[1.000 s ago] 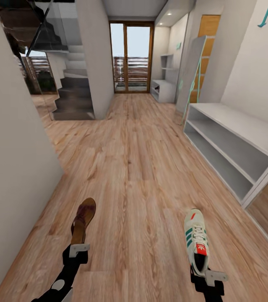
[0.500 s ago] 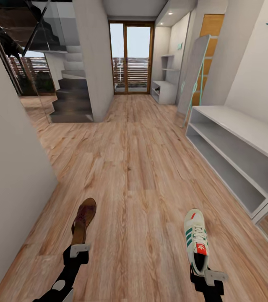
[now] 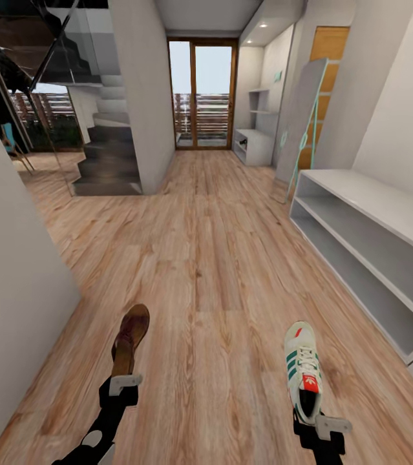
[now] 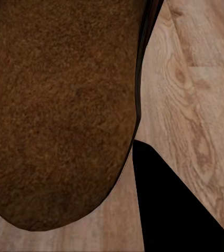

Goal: Pick up the two gym shoes and the two sandals from the corridor floor and place them onto the hallstand (shoe rack) in the corridor, making sure they are on the rack and not on the floor. Arrange them so the two gym shoes are next to each other and the two sandals are next to each other.

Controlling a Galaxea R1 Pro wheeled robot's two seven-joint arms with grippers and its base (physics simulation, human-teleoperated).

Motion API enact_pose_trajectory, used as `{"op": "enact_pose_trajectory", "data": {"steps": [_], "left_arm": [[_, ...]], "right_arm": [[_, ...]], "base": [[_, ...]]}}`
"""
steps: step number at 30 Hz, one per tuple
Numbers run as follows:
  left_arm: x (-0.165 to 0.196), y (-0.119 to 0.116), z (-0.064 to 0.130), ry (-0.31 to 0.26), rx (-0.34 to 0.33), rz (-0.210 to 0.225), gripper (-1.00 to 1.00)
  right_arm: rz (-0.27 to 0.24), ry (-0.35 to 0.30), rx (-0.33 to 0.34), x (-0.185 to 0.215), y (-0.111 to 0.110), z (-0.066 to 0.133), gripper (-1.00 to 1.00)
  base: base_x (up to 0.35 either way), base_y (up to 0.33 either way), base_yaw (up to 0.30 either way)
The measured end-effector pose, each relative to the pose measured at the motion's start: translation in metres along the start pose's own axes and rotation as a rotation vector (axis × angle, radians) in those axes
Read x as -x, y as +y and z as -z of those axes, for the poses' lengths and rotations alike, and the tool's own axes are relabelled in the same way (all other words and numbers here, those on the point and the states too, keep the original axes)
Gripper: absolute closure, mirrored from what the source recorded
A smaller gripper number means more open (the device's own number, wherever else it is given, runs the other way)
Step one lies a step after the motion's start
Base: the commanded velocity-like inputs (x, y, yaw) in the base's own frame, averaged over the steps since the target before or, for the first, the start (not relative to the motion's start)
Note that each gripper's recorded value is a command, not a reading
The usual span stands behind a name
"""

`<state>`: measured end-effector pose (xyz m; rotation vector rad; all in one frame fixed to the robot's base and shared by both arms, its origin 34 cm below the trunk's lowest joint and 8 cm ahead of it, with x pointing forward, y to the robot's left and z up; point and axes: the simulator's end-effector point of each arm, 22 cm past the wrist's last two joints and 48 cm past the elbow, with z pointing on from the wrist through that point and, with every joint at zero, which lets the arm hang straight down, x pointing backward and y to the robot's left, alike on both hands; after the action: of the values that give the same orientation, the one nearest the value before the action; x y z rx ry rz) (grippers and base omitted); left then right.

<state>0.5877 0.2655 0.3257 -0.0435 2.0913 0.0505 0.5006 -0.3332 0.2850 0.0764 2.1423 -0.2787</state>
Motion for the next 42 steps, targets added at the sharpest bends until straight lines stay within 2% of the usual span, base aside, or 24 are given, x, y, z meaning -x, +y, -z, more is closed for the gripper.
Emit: {"op": "enact_pose_trajectory", "data": {"steps": [7, 24, 42], "left_arm": [[-0.0012, 0.0005, 0.0004, 0.003, 0.001, -0.001, 1.0], [0.0038, -0.0005, 0.0017, -0.007, 0.0, 0.0, 1.0], [0.0042, -0.0003, 0.0019, -0.007, 0.0, 0.0, 1.0]], "right_arm": [[0.006, -0.001, 0.003, 0.0002, -0.0007, -0.0002, 1.0], [0.003, -0.013, -0.004, 0.006, -0.0039, -0.0003, 1.0], [0.002, -0.015, -0.006, 0.0068, -0.0054, -0.0004, 1.0]], "base": [[0.339, 0.0, 0.045], [0.339, 0.0, 0.244], [0.339, 0.0, 0.014]]}}
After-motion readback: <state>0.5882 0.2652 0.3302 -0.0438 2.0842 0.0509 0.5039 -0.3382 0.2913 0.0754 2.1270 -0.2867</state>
